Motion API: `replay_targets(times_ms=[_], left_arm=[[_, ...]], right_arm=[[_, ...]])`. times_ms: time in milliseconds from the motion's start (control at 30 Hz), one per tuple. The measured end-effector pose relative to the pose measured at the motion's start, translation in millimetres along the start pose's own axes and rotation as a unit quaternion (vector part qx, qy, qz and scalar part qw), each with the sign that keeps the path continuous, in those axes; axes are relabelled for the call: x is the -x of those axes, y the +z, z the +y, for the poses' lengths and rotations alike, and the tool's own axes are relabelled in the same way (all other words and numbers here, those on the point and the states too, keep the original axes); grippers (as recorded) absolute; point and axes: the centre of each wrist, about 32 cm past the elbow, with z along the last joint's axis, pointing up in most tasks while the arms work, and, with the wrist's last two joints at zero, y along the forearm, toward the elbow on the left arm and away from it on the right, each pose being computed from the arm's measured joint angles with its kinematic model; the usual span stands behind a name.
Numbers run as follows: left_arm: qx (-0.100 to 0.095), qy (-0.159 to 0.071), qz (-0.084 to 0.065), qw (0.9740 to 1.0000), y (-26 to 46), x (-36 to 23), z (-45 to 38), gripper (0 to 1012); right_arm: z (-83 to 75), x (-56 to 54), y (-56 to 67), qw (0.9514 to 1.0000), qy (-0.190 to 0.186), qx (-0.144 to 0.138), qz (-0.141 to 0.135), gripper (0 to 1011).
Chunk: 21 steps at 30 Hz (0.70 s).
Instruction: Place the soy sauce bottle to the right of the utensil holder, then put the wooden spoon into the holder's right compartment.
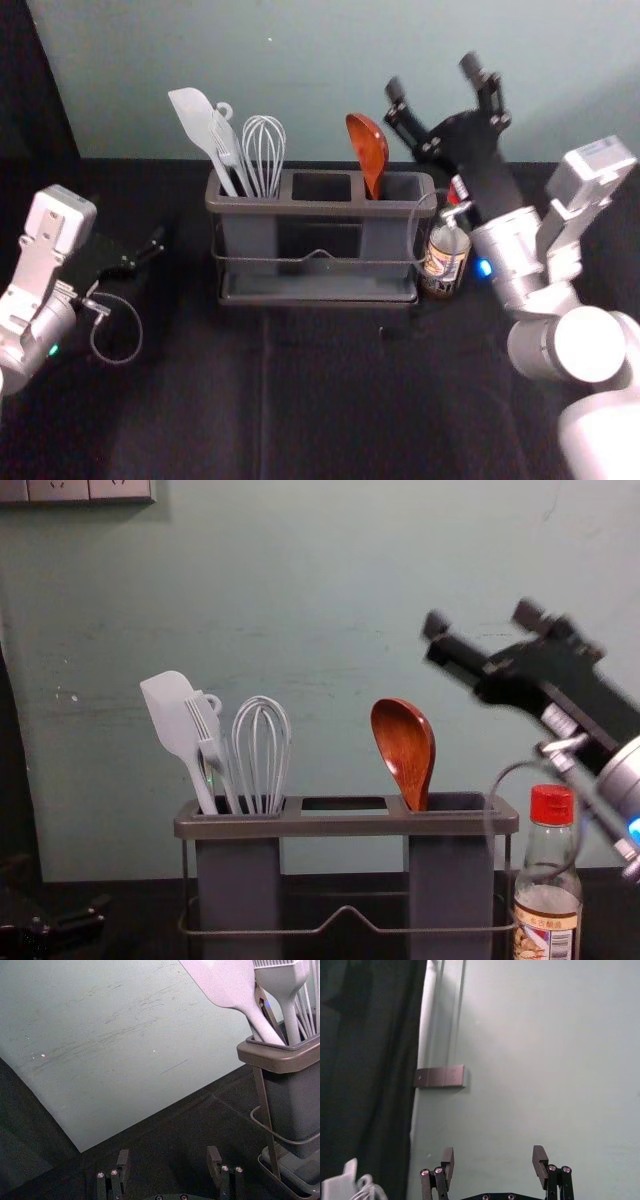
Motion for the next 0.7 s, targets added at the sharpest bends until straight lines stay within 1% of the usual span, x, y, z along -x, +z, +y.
replay_targets(times_ms=[33, 67, 133, 167, 200, 233, 267, 300, 333, 433, 467, 533, 567, 633, 700], left_arm=[[0.0, 0.0, 0.0, 1.0, 0.0, 0.0, 0.0, 1000], [0.0, 0.0, 0.0, 1.0, 0.0, 0.0, 0.0, 1000], [0.0, 0.0, 0.0, 1.0, 0.0, 0.0, 0.0, 1000], [0.0, 0.0, 0.0, 1.0, 0.0, 0.0, 0.0, 1000], [0.0, 0.0, 0.0, 1.0, 0.0, 0.0, 0.0, 1000], [0.0, 0.0, 0.0, 1.0, 0.0, 0.0, 0.0, 1000], [0.0, 0.0, 0.0, 1.0, 0.0, 0.0, 0.0, 1000], [0.0, 0.0, 0.0, 1.0, 0.0, 0.0, 0.0, 1000], [0.0, 0.0, 0.0, 1.0, 0.0, 0.0, 0.0, 1000], [0.0, 0.0, 0.0, 1.0, 0.0, 0.0, 0.0, 1000], [0.0, 0.0, 0.0, 1.0, 0.0, 0.0, 0.0, 1000], [0.0, 0.0, 0.0, 1.0, 0.0, 0.0, 0.0, 1000], [0.0, 0.0, 0.0, 1.0, 0.0, 0.0, 0.0, 1000], [0.0, 0.0, 0.0, 1.0, 0.0, 0.0, 0.0, 1000], [0.0, 0.0, 0.0, 1.0, 0.0, 0.0, 0.0, 1000]], right_arm=[[-0.1, -3.2, 2.5, 1.0, -0.002, -0.002, -0.003, 1002], [-0.9, -9.7, 7.1, 0.9999, -0.006, -0.005, -0.01, 1003], [-2.1, -17.7, 12.3, 0.9997, -0.011, -0.008, -0.018, 1003], [-3.9, -26.8, 17.5, 0.9995, -0.015, -0.009, -0.026, 1002], [-5.0, -31.4, 20.2, 0.9993, -0.018, -0.008, -0.03, 1003], [-6.2, -35.6, 22.3, 0.9992, -0.02, -0.006, -0.033, 1003], [-9.9, -44.9, 26.4, 0.9988, -0.025, 0.0, -0.042, 1003], [-11.8, -49.1, 28.2, 0.9985, -0.028, 0.003, -0.046, 1003], [-16.2, -57.1, 31.3, 0.9979, -0.033, 0.012, -0.054, 1003], [-23.6, -66.5, 33.8, 0.997, -0.04, 0.025, -0.062, 1002], [-29.7, -72.0, 34.5, 0.9962, -0.045, 0.035, -0.066, 1003], [-34.9, -76.7, 35.0, 0.9954, -0.049, 0.043, -0.07, 1002], [-40.7, -80.5, 35.0, 0.9947, -0.053, 0.051, -0.073, 1002], [-48.5, -85.5, 34.8, 0.9935, -0.06, 0.059, -0.077, 1002], [-53.6, -88.2, 33.9, 0.9928, -0.064, 0.064, -0.079, 1002]])
